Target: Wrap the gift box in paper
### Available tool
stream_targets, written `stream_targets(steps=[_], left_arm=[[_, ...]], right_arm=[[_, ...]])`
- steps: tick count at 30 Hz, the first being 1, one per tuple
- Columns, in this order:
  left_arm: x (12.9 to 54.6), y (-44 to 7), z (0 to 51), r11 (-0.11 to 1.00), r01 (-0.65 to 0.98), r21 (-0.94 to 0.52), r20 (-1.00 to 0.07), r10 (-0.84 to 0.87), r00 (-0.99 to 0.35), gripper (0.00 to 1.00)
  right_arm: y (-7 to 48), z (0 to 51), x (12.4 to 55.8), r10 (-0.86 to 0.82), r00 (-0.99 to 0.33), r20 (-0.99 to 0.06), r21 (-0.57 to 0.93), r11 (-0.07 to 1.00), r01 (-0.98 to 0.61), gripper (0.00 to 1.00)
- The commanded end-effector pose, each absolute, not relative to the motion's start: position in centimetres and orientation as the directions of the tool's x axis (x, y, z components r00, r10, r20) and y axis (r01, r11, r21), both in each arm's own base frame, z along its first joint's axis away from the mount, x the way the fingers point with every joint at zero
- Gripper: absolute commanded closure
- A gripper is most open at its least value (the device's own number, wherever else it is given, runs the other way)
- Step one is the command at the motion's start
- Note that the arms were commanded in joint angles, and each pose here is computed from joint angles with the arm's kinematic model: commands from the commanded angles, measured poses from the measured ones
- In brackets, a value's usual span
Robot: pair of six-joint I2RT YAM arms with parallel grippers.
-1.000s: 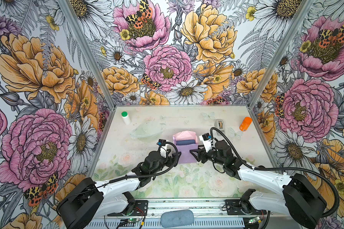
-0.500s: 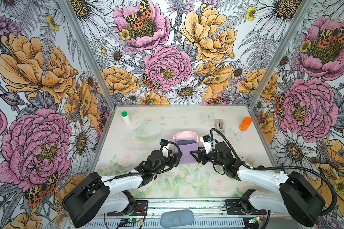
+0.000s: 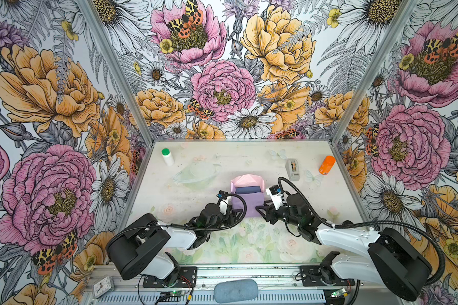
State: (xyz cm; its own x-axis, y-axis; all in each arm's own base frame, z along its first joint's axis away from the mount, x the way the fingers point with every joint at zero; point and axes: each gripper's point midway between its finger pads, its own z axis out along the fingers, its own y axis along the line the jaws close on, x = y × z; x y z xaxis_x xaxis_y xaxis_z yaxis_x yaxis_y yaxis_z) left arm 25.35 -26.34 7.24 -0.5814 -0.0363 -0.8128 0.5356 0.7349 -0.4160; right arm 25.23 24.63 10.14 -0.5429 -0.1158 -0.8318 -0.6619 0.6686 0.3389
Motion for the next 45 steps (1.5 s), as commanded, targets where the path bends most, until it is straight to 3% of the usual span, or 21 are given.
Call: stream_targets(steps=[1, 6, 9, 16, 28, 30, 32, 35, 38, 45], left_arm=[[25.4, -27.5, 7.9, 0.693, 0.589, -0.416, -0.837, -0.038, -0.547, 0.43], [25.5, -28.2, 7.0, 0.689, 0.595, -0.414, -0.835, -0.027, -0.550, 0.51], [25.8, -28.9, 6.7, 0.686, 0.603, -0.408, -0.837, -0.017, -0.547, 0.52], [26.4, -29.6, 7.1, 0.674, 0.611, -0.416, -0.849, -0.046, -0.527, 0.53], [26.4, -24.3, 6.9, 0.766, 0.522, -0.376, -0.835, -0.036, -0.548, 0.50], [26.5, -23.9, 7.2, 0.774, 0.519, -0.363, -0.837, -0.026, -0.547, 0.47], [26.5, -23.6, 7.8, 0.779, 0.519, -0.353, -0.840, -0.020, -0.542, 0.41], [26.1, -23.4, 8.8, 0.776, 0.522, -0.353, -0.844, -0.024, -0.536, 0.28], [25.7, -22.7, 9.8, 0.780, 0.508, -0.364, -0.848, -0.051, -0.528, 0.17], [24.8, -21.7, 13.1, 0.770, 0.516, -0.375, -0.866, -0.092, -0.492, 0.11]], right_arm=[[25.7, 10.8, 25.9, -0.139, -0.487, -0.862, 0.295, 0.643, -0.706, 0.54], [25.2, 9.5, 25.7, -0.159, -0.503, -0.849, 0.283, 0.667, -0.690, 0.69], [24.2, 8.6, 25.5, -0.164, -0.515, -0.841, 0.268, 0.699, -0.662, 0.74], [22.8, 7.8, 25.2, -0.181, -0.533, -0.826, 0.243, 0.739, -0.629, 0.76], [26.9, 8.3, 25.0, -0.159, -0.522, -0.838, 0.303, 0.659, -0.688, 0.78], [26.6, 8.7, 25.1, -0.154, -0.517, -0.842, 0.295, 0.671, -0.680, 0.75], [26.0, 9.7, 25.1, -0.151, -0.500, -0.853, 0.274, 0.686, -0.674, 0.64], [25.1, 11.8, 24.8, -0.152, -0.463, -0.873, 0.238, 0.697, -0.677, 0.50], [24.4, 13.7, 24.3, -0.141, -0.435, -0.889, 0.224, 0.694, -0.684, 0.44], [24.7, 16.9, 24.4, -0.064, -0.410, -0.910, 0.270, 0.659, -0.702, 0.32]])
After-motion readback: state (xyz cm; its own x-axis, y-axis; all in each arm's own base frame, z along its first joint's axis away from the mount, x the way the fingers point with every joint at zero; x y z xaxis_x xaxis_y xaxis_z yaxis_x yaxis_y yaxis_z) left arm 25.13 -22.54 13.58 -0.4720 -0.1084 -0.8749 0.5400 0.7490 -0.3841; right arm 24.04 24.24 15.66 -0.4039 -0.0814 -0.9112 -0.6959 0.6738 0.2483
